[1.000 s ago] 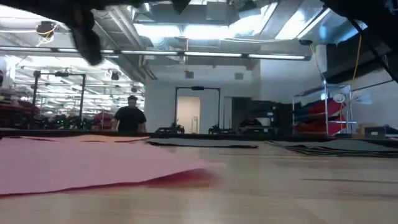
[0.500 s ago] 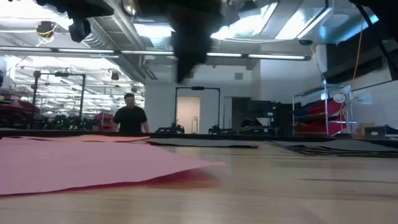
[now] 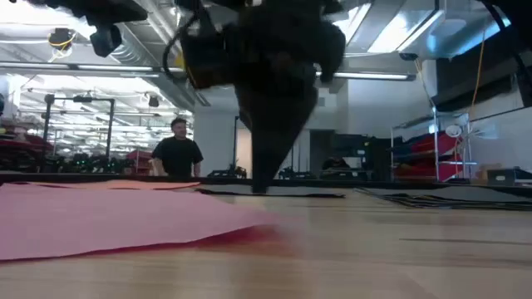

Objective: Organize paper
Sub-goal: Stack the pink color paper on top of the other pink color paper

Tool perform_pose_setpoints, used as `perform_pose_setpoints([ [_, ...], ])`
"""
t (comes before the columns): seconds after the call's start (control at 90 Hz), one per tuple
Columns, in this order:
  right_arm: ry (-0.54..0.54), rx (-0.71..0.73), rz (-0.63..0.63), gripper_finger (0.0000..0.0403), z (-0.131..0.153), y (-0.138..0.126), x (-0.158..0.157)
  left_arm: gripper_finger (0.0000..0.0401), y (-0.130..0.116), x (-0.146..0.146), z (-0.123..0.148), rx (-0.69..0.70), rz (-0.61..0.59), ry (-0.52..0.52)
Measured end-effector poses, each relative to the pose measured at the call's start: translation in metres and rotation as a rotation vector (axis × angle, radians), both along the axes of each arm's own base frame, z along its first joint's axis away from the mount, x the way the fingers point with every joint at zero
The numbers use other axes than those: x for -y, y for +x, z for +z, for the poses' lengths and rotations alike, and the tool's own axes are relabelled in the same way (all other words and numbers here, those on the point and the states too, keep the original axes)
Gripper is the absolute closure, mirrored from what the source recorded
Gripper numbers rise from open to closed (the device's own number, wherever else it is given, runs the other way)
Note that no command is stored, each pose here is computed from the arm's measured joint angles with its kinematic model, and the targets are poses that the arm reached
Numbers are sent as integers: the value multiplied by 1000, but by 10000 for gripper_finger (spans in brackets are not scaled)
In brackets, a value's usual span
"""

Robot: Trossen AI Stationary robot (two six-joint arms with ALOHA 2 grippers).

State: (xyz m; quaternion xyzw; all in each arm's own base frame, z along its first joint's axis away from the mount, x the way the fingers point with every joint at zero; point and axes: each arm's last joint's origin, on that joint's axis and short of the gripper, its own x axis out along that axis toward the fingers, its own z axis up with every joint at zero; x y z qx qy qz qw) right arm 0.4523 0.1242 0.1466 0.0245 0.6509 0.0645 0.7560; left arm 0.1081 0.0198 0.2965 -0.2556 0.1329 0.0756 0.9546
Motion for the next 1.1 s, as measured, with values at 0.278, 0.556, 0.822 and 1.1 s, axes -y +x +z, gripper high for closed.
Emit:
perform_pose_setpoints([
  [0.278, 109, 56, -11, 403, -14, 2, -2, 401, -1, 0, -2, -23, 1, -7],
  [0.556, 340, 325, -62, 403, 5, 34, -12, 401, -1, 0, -3, -30, 10, -4],
  [0.822, 178, 286, -95, 403, 18, 32, -3, 401, -1, 0, -3, -34, 13, -6],
  [1.1, 14, 336, -285, 403, 8, 45, 41, 401, 0, -1, -9, -101, 13, -21],
])
